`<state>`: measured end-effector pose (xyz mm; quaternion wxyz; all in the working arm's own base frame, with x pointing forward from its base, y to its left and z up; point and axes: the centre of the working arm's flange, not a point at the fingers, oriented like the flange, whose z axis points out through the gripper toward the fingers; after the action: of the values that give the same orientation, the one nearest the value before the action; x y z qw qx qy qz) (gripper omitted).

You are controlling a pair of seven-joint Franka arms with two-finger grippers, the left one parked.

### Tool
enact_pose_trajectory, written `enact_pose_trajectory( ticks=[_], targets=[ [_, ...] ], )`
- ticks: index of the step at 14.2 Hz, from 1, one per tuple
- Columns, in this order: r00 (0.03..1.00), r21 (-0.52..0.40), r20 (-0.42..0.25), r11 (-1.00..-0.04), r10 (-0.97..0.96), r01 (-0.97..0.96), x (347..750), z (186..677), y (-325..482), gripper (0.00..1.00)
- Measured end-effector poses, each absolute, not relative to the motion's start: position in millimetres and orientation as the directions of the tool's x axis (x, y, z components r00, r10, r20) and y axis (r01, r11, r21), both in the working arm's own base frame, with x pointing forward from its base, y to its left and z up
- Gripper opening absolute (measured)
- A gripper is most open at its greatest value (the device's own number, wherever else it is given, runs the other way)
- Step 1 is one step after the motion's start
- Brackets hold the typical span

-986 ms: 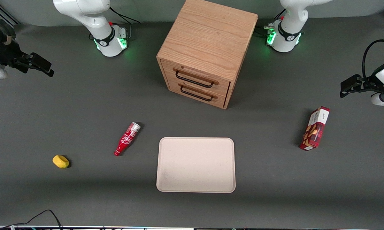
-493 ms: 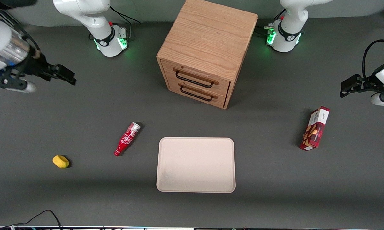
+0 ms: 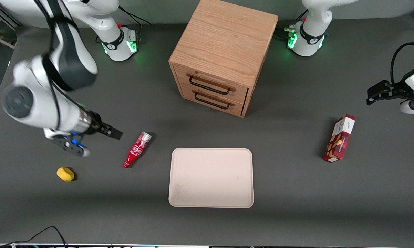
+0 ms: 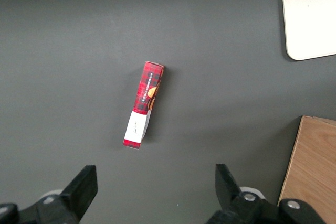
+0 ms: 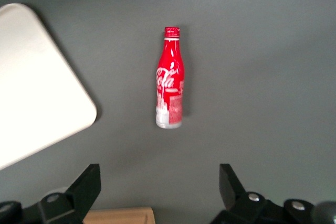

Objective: Place coke bottle on tray
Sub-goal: 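Lower the right gripper and close it around the bottle's body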

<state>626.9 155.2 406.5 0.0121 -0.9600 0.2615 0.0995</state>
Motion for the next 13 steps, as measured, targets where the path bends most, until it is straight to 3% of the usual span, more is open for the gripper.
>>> enact_pose_trajectory(
  ticks=[3, 6, 13],
  targets=[
    [0.794, 0.062, -0.221, -0.821, -0.566, -0.568, 641.2, 322.2, 163.0, 1.0],
    [0.798, 0.058, -0.182, -0.817, -0.574, -0.574, 648.6, 269.2, 163.4, 1.0],
    [0.803, 0.042, -0.158, -0.816, -0.575, -0.576, 634.1, 205.4, 161.8, 1.0]
  ],
)
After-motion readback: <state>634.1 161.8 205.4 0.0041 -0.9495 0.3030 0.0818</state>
